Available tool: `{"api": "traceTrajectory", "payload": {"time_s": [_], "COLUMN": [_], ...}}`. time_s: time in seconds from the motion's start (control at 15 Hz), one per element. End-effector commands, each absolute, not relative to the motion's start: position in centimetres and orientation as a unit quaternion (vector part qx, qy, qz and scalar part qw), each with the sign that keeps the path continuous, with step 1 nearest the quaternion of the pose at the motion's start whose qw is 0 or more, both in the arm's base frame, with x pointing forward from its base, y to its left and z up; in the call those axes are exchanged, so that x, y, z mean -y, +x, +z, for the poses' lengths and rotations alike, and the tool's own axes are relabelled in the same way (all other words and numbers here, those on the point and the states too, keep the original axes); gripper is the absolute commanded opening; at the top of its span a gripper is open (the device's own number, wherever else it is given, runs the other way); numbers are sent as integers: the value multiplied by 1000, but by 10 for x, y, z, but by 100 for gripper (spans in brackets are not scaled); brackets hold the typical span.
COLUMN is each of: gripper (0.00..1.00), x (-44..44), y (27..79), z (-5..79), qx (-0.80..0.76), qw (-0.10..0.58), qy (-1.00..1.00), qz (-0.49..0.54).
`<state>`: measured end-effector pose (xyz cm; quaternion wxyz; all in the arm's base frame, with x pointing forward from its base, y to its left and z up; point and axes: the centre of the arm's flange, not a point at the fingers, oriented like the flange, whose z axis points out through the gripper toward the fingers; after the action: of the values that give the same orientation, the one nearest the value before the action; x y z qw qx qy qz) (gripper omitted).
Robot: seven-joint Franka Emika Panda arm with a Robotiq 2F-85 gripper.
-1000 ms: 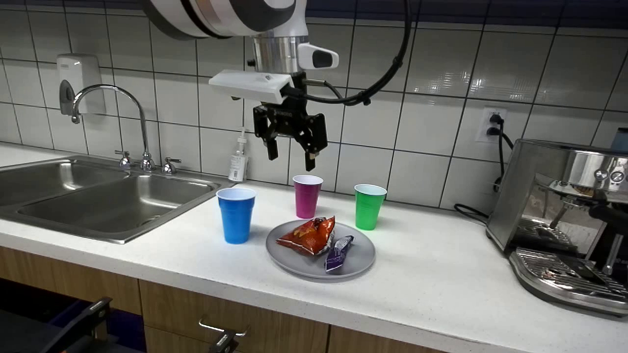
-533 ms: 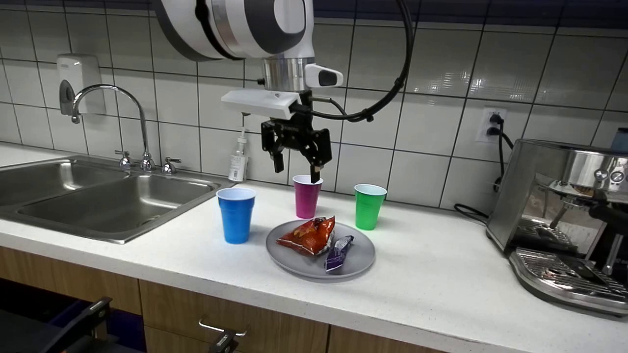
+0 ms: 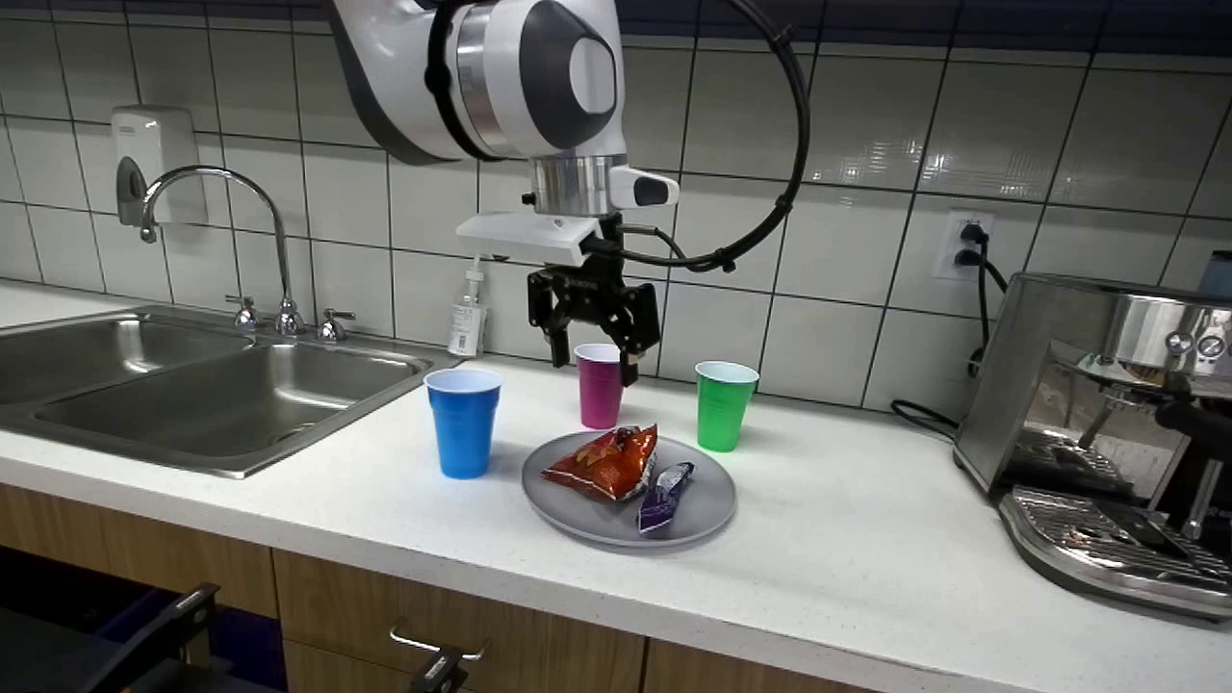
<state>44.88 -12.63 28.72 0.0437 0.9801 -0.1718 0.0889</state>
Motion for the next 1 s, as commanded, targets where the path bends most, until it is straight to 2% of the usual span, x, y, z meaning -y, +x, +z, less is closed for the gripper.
{"api": "traceTrajectory", "payload": {"time_s": [0.0, 0.93], "gripper": [100, 100], "x": [132, 127], "y": [465, 491], "z": [275, 227], "qx": [184, 202], "qw": [58, 69], "qy": [978, 976], "qz": [83, 50]}}
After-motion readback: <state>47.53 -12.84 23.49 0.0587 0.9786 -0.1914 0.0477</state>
